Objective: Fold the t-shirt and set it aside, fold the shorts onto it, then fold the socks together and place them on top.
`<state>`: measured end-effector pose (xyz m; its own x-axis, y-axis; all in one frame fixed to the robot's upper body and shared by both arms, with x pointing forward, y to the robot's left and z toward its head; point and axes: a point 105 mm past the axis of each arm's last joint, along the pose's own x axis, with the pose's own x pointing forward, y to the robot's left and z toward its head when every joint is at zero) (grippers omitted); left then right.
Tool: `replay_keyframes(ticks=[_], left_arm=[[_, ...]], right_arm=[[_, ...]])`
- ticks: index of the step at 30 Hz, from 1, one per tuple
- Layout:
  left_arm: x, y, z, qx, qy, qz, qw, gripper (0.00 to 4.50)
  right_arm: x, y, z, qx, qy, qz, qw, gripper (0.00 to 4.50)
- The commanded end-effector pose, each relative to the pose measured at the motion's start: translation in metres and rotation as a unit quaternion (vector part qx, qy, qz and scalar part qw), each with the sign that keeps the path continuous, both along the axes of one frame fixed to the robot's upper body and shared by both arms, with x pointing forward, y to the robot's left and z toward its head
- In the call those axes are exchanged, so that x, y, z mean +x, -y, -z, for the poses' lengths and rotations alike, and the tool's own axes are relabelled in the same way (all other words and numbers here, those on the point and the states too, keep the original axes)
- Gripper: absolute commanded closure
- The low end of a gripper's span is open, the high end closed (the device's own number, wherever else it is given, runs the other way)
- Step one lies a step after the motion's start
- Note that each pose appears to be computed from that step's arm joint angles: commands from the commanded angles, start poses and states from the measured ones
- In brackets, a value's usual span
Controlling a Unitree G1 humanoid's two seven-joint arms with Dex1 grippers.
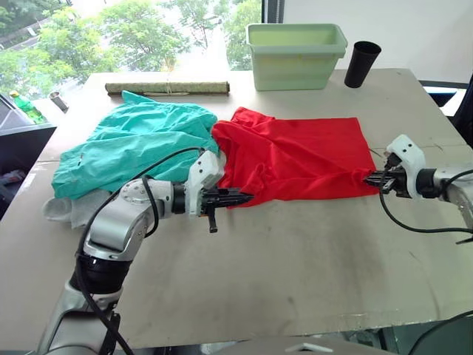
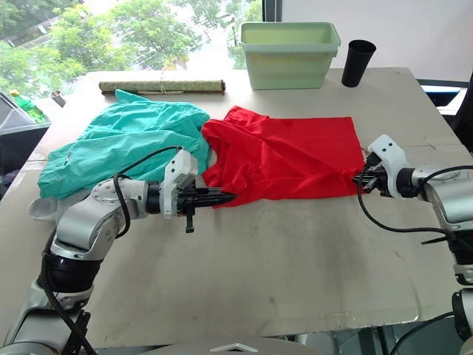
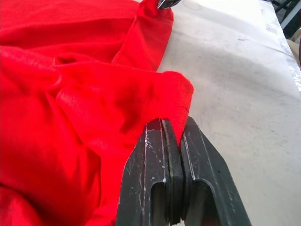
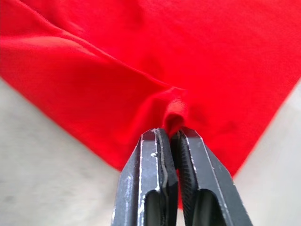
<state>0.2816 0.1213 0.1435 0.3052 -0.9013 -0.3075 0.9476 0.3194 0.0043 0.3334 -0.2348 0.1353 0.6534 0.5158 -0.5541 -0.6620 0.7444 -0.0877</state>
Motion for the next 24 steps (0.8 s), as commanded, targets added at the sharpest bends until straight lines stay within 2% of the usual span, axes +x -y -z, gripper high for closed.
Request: replay_keyframes(ticks=[1,5,8,11,12,15,17,19,21,22,24], left_arm=[[-0.025,-0.001,-0.017,-0.038,0.018,0.035,0.998,4.5],[-0.069,-0.007,-0.017,-0.069,-0.042,0.076,0.994,4.5],[-0.095,-0.019,-0.028,-0.092,-0.106,0.098,0.985,4.5],[-0.108,-0.028,-0.044,-0.112,-0.158,0.114,0.974,4.5],[-0.102,-0.028,-0.048,-0.115,-0.151,0.111,0.975,4.5],[-0.027,-0.024,-0.055,-0.092,-0.021,0.006,0.996,4.5],[0.021,-0.022,-0.066,-0.08,0.052,-0.057,0.994,4.5],[0.068,-0.019,-0.091,-0.077,0.139,-0.109,0.981,4.5],[0.109,-0.024,-0.131,-0.089,0.229,-0.173,0.954,4.5],[0.126,-0.031,-0.157,-0.096,0.282,-0.217,0.929,4.5],[0.138,-0.047,-0.209,-0.128,0.369,-0.269,0.881,4.5]], right_arm=[[-0.027,0.003,-0.035,0.049,0.042,-0.01,0.998,4.42],[-0.074,0.008,-0.039,0.094,0.021,-0.01,0.995,4.42],[-0.108,0.012,-0.052,0.128,0.01,-0.005,0.992,4.42],[-0.128,0.01,-0.063,0.156,-0.008,-0.008,0.988,4.42],[-0.125,0.008,-0.069,0.16,0.004,-0.012,0.987,4.42],[-0.073,0.003,-0.083,0.135,0.095,0.026,0.986,4.42],[-0.034,0.007,-0.093,0.117,0.138,0.077,0.98,4.42],[0.009,0.013,-0.109,0.062,0.2,0.127,0.97,4.42],[0.042,0.011,-0.144,0.043,0.278,0.147,0.948,4.42],[0.053,0.009,-0.166,0.028,0.327,0.144,0.934,4.42],[0.062,0.004,-0.213,0.03,0.408,0.14,0.902,4.42]])
